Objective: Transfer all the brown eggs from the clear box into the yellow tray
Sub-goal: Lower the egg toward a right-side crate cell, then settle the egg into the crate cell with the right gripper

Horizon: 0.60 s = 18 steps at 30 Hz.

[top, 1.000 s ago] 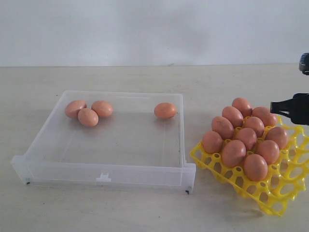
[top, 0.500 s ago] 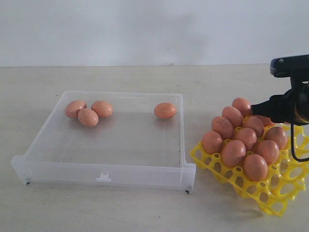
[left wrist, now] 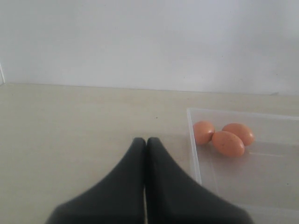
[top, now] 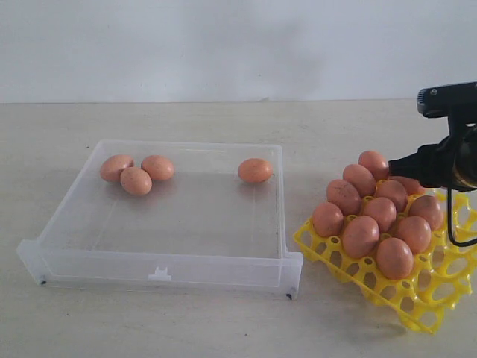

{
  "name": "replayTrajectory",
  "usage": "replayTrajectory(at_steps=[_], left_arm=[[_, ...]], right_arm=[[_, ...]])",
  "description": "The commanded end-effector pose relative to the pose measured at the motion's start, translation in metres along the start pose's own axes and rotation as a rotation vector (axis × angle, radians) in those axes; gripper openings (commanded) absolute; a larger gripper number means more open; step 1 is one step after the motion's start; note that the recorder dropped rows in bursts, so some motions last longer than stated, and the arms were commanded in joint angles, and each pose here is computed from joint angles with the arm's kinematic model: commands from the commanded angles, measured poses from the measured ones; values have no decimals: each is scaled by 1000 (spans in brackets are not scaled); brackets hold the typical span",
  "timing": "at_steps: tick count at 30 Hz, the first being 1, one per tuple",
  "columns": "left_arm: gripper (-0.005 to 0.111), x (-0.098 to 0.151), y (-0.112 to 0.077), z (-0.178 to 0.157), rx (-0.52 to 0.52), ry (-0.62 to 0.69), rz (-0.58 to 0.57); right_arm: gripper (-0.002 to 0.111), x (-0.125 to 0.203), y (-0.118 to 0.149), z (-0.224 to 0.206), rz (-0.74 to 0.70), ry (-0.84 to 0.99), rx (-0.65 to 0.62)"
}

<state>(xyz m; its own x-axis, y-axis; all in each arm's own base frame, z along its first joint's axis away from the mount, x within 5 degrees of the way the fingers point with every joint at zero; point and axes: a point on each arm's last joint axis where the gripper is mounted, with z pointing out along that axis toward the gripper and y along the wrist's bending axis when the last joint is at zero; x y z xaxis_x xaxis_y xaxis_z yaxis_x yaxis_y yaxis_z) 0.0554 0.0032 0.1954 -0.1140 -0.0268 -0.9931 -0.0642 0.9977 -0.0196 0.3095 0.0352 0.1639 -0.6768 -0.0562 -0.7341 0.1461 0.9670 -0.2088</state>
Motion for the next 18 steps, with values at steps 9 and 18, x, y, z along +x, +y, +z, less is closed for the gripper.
replayTrajectory(at_steps=[9, 18], left_arm=[[-4, 1, 0, 0, -1, 0, 4], [-4, 1, 0, 0, -1, 0, 4]], right_arm=[[1, 4, 0, 8, -7, 16, 30], [1, 11, 3, 16, -15, 50, 29]])
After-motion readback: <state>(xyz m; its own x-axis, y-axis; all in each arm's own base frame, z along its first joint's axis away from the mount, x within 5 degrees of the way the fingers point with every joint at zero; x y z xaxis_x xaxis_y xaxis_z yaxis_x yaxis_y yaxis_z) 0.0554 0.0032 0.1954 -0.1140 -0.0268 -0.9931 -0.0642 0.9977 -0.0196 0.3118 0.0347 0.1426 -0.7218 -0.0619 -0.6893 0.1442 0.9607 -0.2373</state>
